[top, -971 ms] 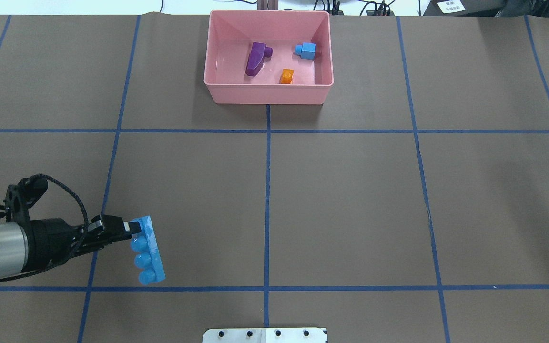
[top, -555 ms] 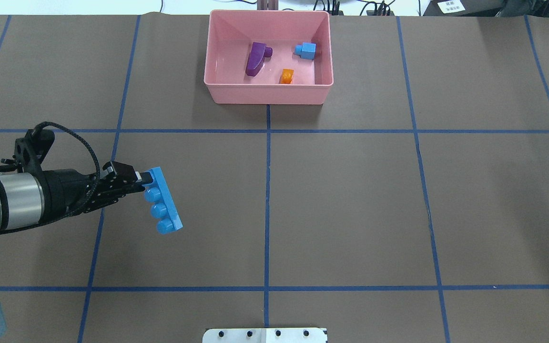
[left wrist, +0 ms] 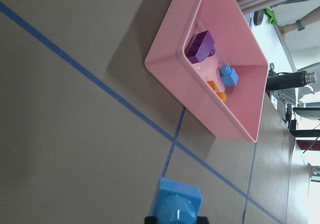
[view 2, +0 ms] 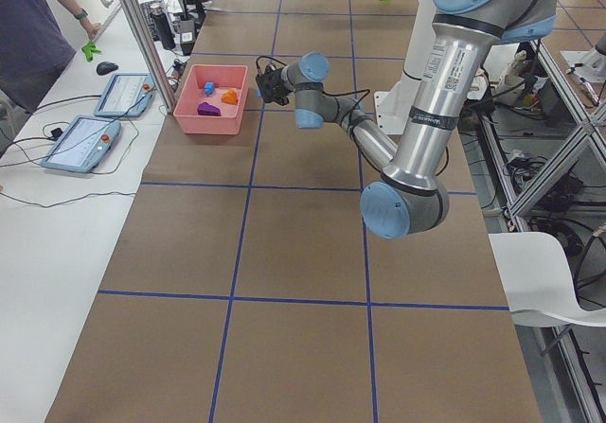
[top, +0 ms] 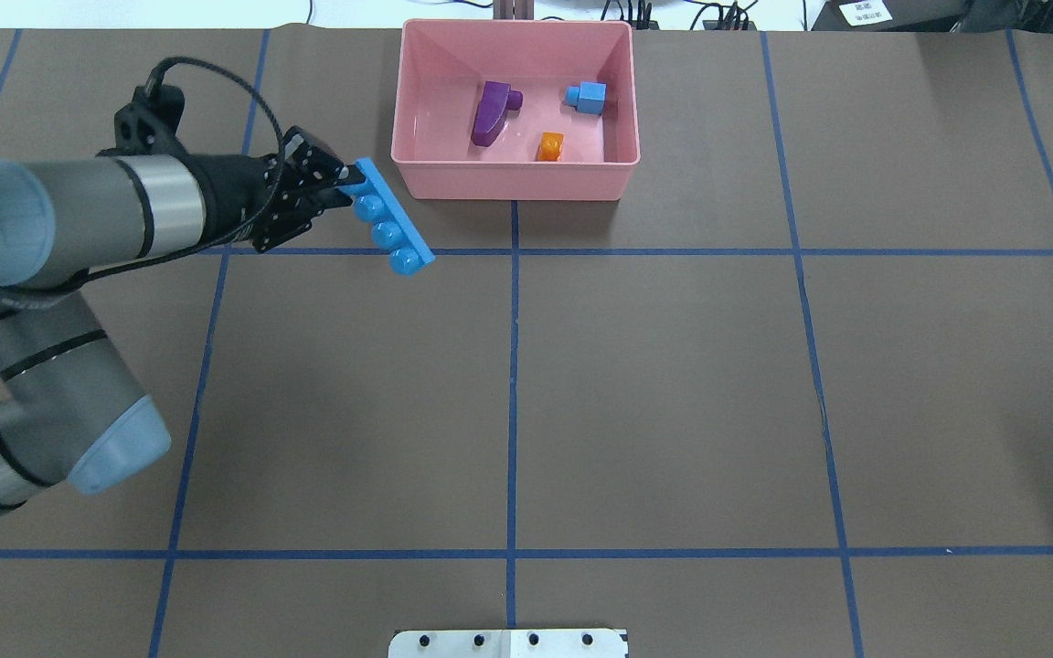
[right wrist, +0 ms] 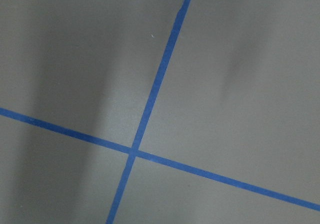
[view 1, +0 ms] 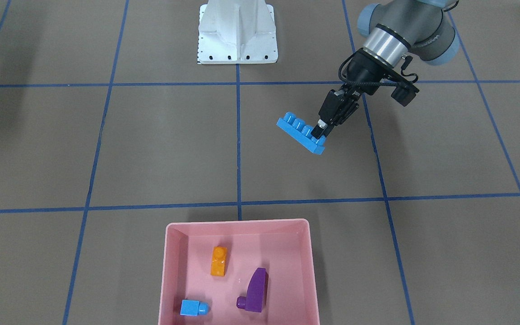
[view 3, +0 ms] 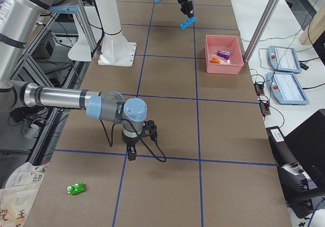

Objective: Put all blocks into box

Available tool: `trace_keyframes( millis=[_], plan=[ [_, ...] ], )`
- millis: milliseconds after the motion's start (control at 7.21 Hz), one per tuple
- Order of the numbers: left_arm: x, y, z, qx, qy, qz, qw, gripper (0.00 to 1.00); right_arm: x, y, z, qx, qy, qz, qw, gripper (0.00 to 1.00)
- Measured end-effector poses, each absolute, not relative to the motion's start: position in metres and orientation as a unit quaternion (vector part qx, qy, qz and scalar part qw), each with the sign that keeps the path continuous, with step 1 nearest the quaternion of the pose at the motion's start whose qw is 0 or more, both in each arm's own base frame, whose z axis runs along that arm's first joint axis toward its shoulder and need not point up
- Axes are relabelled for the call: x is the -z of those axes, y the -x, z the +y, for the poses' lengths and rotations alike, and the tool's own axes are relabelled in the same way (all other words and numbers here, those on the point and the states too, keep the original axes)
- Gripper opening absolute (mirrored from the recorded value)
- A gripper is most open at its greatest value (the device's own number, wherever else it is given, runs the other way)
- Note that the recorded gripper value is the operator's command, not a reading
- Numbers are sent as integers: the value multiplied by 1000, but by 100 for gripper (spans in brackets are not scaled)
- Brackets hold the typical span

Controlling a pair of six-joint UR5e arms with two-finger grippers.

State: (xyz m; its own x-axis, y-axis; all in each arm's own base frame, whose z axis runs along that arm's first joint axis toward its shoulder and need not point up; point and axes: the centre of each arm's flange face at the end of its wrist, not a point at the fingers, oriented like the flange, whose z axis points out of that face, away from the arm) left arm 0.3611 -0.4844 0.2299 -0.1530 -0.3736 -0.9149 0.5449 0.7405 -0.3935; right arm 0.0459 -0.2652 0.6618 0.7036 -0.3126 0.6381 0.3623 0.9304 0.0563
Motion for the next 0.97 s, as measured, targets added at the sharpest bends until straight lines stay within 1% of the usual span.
trace_keyframes(
  millis=[416,693,971],
  plan=[
    [-194,-377,-595,417,-77,646,634,0,-718,-51,-212,196,10,-333,922,100],
    [-165,-403,-681,476,-83,617,622,0,-742,-55,-177,201,10,-331,922,100],
    [-147,-403,-740,539,-90,592,592,0,-760,-59,-147,208,27,-328,921,100]
  ],
)
